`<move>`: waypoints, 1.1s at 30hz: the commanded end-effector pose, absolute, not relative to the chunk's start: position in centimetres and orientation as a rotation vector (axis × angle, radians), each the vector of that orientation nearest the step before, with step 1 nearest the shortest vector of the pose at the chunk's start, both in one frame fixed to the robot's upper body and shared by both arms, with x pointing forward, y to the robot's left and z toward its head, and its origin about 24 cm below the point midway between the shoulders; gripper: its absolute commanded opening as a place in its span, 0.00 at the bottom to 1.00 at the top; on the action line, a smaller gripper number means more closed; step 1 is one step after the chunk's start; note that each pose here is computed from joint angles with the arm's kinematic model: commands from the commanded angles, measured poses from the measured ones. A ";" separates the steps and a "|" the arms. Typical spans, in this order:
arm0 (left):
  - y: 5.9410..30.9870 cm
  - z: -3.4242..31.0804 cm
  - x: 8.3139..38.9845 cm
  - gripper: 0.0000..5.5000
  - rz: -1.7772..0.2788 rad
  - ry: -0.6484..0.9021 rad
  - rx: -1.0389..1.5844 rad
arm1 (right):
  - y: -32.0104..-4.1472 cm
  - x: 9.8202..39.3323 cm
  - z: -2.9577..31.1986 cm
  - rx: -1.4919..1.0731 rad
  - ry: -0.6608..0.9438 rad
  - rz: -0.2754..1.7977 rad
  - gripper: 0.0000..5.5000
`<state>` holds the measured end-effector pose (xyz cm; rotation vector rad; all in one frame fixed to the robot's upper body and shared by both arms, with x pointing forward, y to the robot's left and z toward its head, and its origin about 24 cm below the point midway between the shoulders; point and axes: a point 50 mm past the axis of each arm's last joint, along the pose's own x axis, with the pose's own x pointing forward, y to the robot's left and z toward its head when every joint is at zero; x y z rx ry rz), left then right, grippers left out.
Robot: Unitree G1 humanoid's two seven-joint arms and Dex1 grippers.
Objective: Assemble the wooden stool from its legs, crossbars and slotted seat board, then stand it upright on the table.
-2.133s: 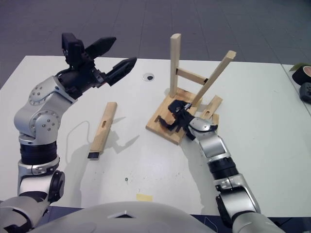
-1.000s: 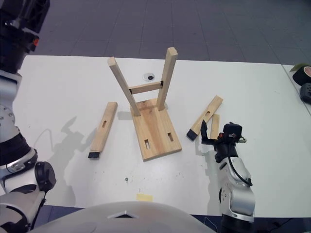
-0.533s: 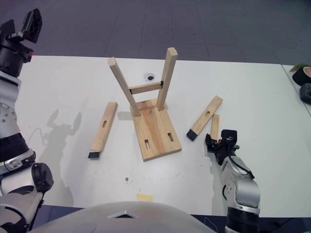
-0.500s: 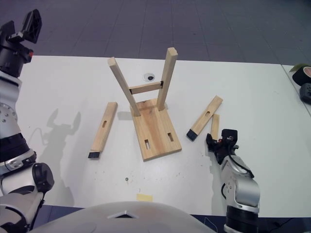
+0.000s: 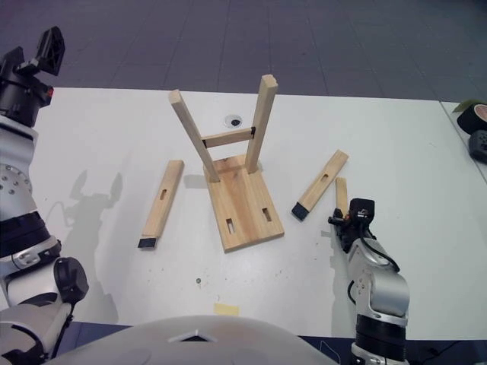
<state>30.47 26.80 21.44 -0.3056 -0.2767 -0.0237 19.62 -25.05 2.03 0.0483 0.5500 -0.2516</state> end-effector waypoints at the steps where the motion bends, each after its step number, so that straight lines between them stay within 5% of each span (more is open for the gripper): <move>1: 26.0 22.8 31.1 0.98 -0.065 -0.317 -0.344 | -26.3 23.5 8.1 -0.066 0.151 -0.352 0.24; 5: 22.5 26.0 30.9 0.98 -0.345 -0.373 -0.389 | -23.5 26.1 17.8 -0.336 -0.388 -0.222 0.24; 8: 19.1 27.6 29.5 0.98 -0.664 -0.385 -0.408 | -18.4 25.9 20.3 -0.397 -0.585 0.064 0.24; 12: 15.7 26.8 27.2 0.98 -0.997 -0.337 -0.536 | -13.5 24.4 19.8 -0.336 -0.628 0.421 0.24; 20: 12.0 24.4 26.6 0.98 -1.040 -0.197 -0.660 | -10.7 23.6 19.1 -0.284 -0.626 0.606 0.24; 33: 13.3 25.2 26.5 0.58 -1.003 -0.201 -0.528 | -9.2 23.0 18.1 -0.292 -0.618 0.686 0.24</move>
